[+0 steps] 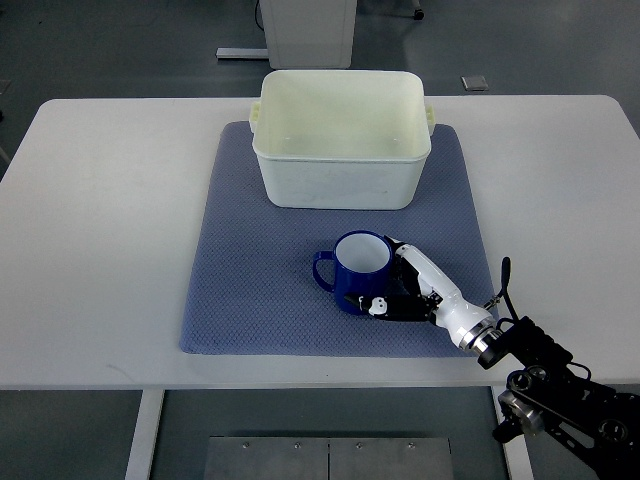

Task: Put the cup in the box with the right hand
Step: 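Close the right hand fingers around the blue mug body, then lift the blue mug and carry it above the cream box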

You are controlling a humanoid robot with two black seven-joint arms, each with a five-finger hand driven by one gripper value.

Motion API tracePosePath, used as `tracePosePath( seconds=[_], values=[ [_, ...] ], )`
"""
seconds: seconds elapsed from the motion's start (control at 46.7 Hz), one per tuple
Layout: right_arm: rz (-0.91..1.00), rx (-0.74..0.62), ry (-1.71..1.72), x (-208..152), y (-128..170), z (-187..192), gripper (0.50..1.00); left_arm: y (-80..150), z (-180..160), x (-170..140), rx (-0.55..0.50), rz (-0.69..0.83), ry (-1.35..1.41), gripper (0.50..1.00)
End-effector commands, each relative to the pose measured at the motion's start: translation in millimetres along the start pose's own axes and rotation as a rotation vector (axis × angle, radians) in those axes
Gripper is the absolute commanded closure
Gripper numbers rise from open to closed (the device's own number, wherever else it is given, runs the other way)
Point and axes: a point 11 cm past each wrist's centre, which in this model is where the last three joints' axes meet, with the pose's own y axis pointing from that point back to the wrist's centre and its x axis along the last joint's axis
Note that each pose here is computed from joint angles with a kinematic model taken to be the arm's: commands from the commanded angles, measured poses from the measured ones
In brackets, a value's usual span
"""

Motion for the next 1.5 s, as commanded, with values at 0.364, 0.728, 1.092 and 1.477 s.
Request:
tracePosePath(
  seconds=[0.364, 0.728, 1.092, 1.477],
  values=[
    [0.020, 0.008, 0.001, 9.5, 2.1, -2.6, 1.000, 0.0, 0.0, 0.0, 0.000, 0.000, 0.000, 0.500],
    [0.080, 0.062, 0.009, 45.9, 17.0, -28.1, 1.000, 0.0, 0.0, 0.0, 0.000, 0.000, 0.000, 0.500],
    [0.149, 0.142, 0.055, 85.8, 34.9, -52.9, 1.000, 0.0, 0.0, 0.0, 0.000, 0.000, 0.000, 0.500],
    [0.213, 0.197, 0.059, 119.7, 30.0, -83.2, 1.000, 0.0, 0.0, 0.0, 0.000, 0.000, 0.000, 0.500]
  ],
)
